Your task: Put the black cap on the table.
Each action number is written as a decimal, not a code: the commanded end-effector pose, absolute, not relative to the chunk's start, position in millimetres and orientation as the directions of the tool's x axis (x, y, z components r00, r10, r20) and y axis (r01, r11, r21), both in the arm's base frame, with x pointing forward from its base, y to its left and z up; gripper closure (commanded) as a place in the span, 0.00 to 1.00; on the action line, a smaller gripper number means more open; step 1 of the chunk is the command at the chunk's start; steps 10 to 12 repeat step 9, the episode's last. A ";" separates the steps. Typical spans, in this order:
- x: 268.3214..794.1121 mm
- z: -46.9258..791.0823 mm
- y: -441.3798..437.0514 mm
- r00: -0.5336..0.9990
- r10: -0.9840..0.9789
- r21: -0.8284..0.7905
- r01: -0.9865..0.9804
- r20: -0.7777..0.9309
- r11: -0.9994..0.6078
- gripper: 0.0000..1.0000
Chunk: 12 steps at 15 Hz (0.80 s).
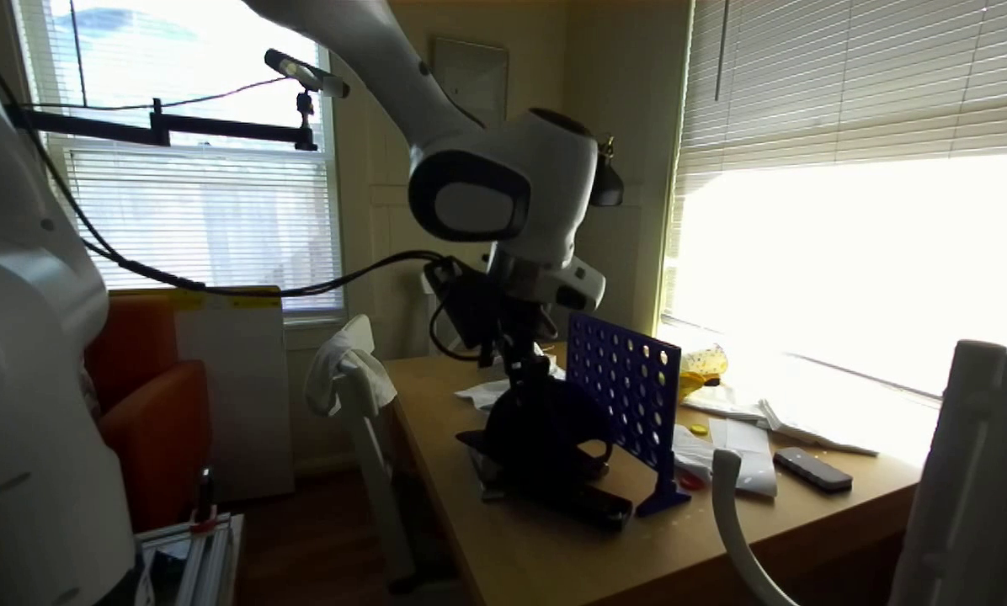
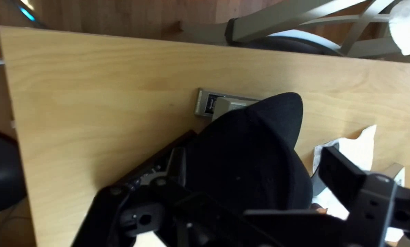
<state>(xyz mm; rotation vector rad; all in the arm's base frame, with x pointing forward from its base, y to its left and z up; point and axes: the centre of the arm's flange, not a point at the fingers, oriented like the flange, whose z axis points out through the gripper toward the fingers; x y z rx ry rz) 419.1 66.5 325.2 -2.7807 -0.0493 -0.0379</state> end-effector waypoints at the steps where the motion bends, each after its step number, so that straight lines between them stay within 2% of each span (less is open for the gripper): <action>1: 375.7 403.6 47.3 0.993 0.014 -0.244 0.043 0.120 -0.969 0.00; 6: 337.8 486.2 17.7 0.965 -0.076 -0.184 -0.029 0.252 -0.983 0.00; 7: 379.0 450.6 29.7 0.972 -0.045 -0.208 0.004 0.231 -0.978 0.00; 9: 361.3 475.3 21.7 0.965 -0.063 -0.203 -0.010 0.256 -0.979 0.00; 12: 361.3 475.3 21.7 0.965 -0.063 -0.203 -0.010 0.256 -0.979 0.00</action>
